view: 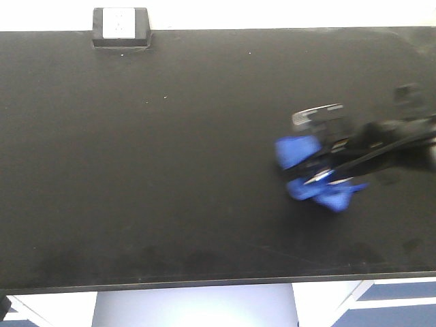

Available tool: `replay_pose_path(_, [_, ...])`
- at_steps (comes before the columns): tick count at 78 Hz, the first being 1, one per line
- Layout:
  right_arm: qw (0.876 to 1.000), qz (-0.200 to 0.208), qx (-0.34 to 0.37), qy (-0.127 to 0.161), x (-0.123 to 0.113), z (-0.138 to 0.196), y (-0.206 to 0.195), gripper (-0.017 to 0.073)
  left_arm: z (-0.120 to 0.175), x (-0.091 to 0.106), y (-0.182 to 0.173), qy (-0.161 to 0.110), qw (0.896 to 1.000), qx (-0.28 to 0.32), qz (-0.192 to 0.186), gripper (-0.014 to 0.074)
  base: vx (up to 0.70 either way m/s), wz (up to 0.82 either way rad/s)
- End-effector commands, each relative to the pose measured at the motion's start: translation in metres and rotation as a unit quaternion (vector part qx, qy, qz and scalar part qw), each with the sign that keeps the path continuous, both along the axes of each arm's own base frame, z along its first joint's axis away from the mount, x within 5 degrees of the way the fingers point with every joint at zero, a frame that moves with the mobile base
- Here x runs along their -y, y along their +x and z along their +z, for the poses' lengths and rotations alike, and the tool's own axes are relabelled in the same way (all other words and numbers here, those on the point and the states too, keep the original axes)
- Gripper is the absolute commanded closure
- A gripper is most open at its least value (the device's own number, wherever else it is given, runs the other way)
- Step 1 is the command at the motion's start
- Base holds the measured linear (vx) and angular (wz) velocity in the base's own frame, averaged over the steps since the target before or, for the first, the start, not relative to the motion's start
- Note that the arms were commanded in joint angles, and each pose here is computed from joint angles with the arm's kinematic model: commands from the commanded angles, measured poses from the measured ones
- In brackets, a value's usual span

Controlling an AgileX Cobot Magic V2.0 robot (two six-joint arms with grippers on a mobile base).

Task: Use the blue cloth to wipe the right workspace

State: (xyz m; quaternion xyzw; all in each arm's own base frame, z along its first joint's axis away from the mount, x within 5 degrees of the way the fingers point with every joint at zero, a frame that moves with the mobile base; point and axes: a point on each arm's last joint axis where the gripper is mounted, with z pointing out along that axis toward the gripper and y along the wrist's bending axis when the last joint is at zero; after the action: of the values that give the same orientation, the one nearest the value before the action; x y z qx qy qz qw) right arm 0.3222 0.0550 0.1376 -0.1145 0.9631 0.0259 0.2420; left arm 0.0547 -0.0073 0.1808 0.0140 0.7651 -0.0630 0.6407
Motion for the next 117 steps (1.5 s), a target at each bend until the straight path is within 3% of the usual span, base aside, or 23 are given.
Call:
replay_pose_path(1, [0.999, -0.048, 0.007, -0.015, 0.045, 0.006, 0.006, 0.0562, 0.016, -0.001, -0.001, -0.007, 0.998, 0.058, 0.004, 0.0600, 0.00, 0.00])
replay_pose_path(11, [0.986, -0.164, 0.010, 0.000, 0.108, 0.007, 0.003, 0.0562, 0.016, -0.001, -0.001, -0.007, 0.998, 0.058, 0.004, 0.0600, 0.00, 0.00])
replay_pose_path(17, [0.980, -0.197, 0.014, 0.012, 0.120, 0.009, 0.001, 0.0562, 0.016, -0.001, -0.001, -0.007, 0.998, 0.058, 0.004, 0.0600, 0.00, 0.00])
replay_pose_path(23, [0.981, -0.189, 0.025, 0.018, 0.112, 0.011, 0.004, 0.0562, 0.016, -0.001, -0.001, -0.007, 0.998, 0.058, 0.004, 0.0600, 0.00, 0.00])
replay_pose_path(30, [0.990, -0.133, 0.031, 0.022, 0.076, 0.013, 0.009, 0.0562, 0.016, -0.001, -0.001, -0.007, 0.998, 0.058, 0.004, 0.0600, 0.00, 0.00])
replay_pose_path(38, [0.998, -0.044, 0.038, 0.032, 0.012, 0.014, 0.008, 0.0562, 0.016, -0.001, -0.001, -0.007, 0.998, 0.058, 0.004, 0.0600, 0.00, 0.00])
replay_pose_path(41, [0.998, -0.017, 0.039, 0.039, -0.010, 0.015, 0.005, 0.0562, 0.016, -0.001, -0.001, -0.007, 0.998, 0.058, 0.004, 0.0600, 0.00, 0.00])
replay_pose_path(43, [0.998, 0.022, 0.043, 0.047, -0.042, 0.016, -0.002, 0.0562, 0.016, -0.001, -0.001, -0.007, 0.998, 0.058, 0.004, 0.0600, 0.00, 0.00])
replay_pose_path(51, [0.992, 0.098, 0.058, 0.058, -0.096, 0.018, -0.020, 0.0562, 0.016, -0.001, -0.001, -0.007, 0.998, 0.058, 0.004, 0.0600, 0.00, 0.00])
replay_pose_path(57, [0.986, 0.139, 0.072, 0.062, -0.122, 0.019, -0.032, 0.0562, 0.016, -0.001, -0.001, -0.007, 0.998, 0.058, 0.004, 0.0600, 0.00, 0.00])
replay_pose_path(63, [0.984, 0.150, 0.078, 0.063, -0.129, 0.020, -0.035, 0.0562, 0.016, -0.001, -0.001, -0.007, 0.998, 0.058, 0.004, 0.0600, 0.00, 0.00])
replay_pose_path(70, [0.985, 0.144, 0.077, 0.052, -0.117, 0.019, -0.029, 0.0562, 0.016, -0.001, -0.001, -0.007, 0.998, 0.058, 0.004, 0.0600, 0.00, 0.00])
replay_pose_path(77, [0.991, 0.108, 0.075, 0.035, -0.085, 0.018, -0.014, 0.0562, 0.016, -0.001, -0.001, -0.007, 0.998, 0.058, 0.004, 0.0600, 0.00, 0.00])
replay_pose_path(92, [0.997, -0.024, 0.077, 0.008, 0.015, 0.017, 0.013, 0.0562, 0.016, -0.001, -0.001, -0.007, 0.998, 0.058, 0.004, 0.0600, 0.00, 0.00])
replay_pose_path(99, [0.994, -0.073, 0.086, 0.005, 0.047, 0.018, 0.017, 0.0562, 0.016, -0.001, -0.001, -0.007, 0.998, 0.058, 0.004, 0.0600, 0.00, 0.00])
replay_pose_path(106, [0.992, -0.091, 0.091, 0.000, 0.061, 0.018, 0.017, 0.0559, 0.016, -0.001, -0.001, -0.007, 0.998, 0.058, 0.004, 0.0600, 0.00, 0.00])
replay_pose_path(117, [0.993, -0.073, 0.096, -0.009, 0.059, 0.019, 0.018, 0.0540, 0.016, -0.001, -0.001, -0.007, 0.998, 0.058, 0.004, 0.0600, 0.00, 0.00])
